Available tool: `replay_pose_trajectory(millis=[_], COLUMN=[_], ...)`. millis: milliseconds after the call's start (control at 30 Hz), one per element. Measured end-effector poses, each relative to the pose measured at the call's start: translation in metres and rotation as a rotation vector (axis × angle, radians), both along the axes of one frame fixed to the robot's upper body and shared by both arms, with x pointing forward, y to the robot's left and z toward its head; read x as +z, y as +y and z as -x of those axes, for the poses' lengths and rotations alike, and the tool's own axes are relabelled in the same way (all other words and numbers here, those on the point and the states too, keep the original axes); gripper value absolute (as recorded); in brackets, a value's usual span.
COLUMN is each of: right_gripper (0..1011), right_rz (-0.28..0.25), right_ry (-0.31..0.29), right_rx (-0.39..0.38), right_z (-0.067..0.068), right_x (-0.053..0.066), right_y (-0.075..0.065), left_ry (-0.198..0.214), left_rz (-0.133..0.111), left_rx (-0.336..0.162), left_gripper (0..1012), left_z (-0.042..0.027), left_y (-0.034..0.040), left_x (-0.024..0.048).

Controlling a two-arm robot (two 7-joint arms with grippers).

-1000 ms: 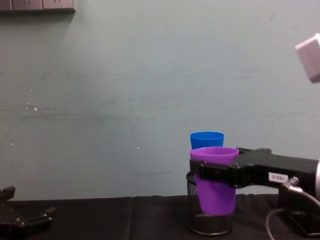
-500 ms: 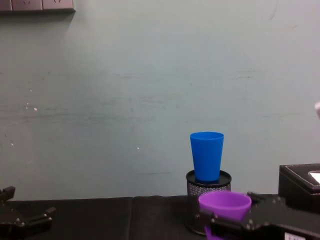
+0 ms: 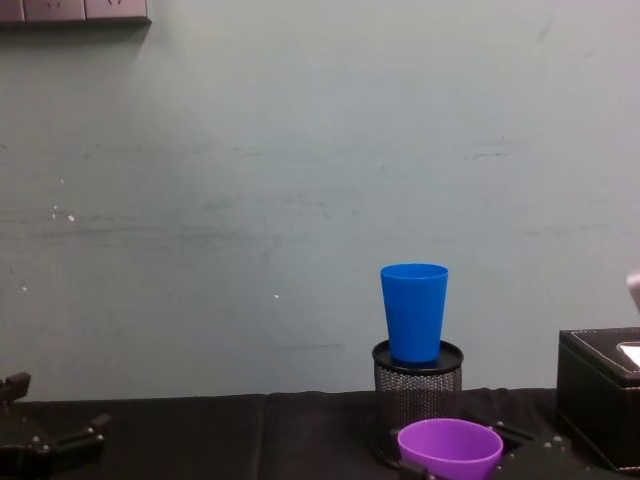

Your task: Pick up one cup with a gripper and tap it against the other cup.

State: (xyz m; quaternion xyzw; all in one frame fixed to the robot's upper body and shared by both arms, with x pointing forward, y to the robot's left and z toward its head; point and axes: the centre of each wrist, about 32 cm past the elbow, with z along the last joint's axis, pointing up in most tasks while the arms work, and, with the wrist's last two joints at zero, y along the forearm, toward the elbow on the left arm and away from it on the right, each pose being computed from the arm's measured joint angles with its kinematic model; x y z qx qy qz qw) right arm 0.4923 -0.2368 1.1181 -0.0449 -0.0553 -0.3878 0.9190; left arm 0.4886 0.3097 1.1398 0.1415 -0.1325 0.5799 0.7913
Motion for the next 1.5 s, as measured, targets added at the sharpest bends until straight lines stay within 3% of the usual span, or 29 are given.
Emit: replay_pose_trajectory(millis=[667,1200,1500], right_gripper=[739,739,925], right_rz=[-0.016,-0.018,-0.018], right_ry=[0.031,0.036,0.035], right_rx=[0.001,0.004,0.004], right_z=[0.0058,0.0064,0.0062], right_x=[-0.0094,-0.0103,-0.0099], right_y=[-0.0013,-0.0019,-0.0017], left_ry=[0.0,0.0,0.0], left_rz=[0.0,0.0,0.0], left_rx=[0.0,0.0,0.0], left_gripper=[1000,1000,1000], left_z=[0.0,0.0,0.0], left_y=[0.0,0.0,0.0], left_x=[0.0,0.0,0.0])
